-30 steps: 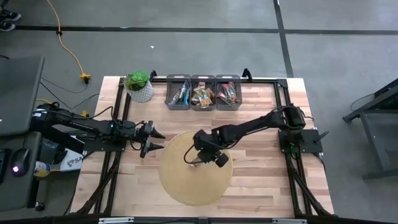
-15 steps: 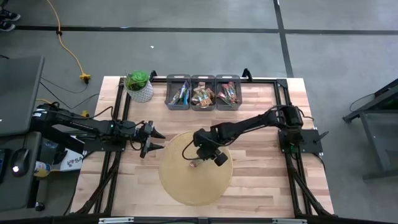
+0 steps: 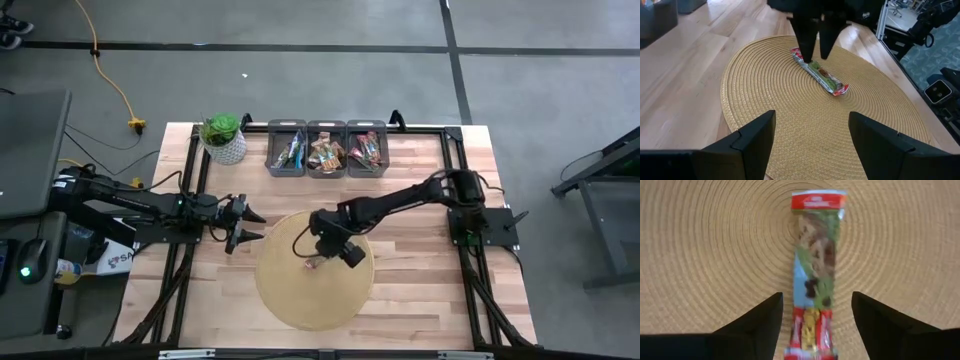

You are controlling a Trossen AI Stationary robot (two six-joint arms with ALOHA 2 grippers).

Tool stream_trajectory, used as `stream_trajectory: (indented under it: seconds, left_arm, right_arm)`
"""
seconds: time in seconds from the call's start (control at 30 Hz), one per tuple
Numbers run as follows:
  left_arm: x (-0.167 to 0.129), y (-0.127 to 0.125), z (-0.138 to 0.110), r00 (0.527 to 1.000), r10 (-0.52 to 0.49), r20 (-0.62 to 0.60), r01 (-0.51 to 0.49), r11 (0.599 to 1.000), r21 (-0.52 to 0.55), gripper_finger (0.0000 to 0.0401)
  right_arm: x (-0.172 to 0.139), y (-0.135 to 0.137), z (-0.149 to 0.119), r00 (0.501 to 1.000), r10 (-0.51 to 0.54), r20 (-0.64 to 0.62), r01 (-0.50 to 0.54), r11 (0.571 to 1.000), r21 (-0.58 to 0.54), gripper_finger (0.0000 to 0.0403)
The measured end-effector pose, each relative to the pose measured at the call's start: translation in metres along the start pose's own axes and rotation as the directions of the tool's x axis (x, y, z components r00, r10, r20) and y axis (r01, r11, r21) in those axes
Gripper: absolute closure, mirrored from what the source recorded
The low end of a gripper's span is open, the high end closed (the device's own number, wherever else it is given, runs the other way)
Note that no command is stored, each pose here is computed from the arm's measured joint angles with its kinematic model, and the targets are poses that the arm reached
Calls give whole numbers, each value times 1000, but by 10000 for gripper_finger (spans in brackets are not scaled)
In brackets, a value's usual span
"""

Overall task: Pick and place Granola Bars by type
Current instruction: Put the red granola bar into the right black bin

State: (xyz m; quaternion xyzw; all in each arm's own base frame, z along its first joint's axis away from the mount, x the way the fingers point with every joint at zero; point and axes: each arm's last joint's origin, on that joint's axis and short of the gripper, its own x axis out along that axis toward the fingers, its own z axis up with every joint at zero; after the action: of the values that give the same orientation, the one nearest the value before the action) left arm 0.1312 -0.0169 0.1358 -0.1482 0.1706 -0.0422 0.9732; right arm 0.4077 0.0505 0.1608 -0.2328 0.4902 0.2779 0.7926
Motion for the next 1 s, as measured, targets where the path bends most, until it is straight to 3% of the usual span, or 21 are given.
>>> stream_trajectory:
  seconds: [0.47,0.83,1.0]
  left_arm:
    - [0,1,-2,1000,8,-24,-8,1000,0,153]
    - [0,1,-3,1000,9,-28,-9,1000,0,153]
    - [0,1,-3,1000,9,-28,-9,1000,0,153]
  right_arm:
    - [23,1,-1,997,-58,-42,58,998,-14,178]
    - [30,3,-2,999,-3,-32,3,1000,10,181]
    - [30,2,-3,999,4,-33,-2,999,51,206]
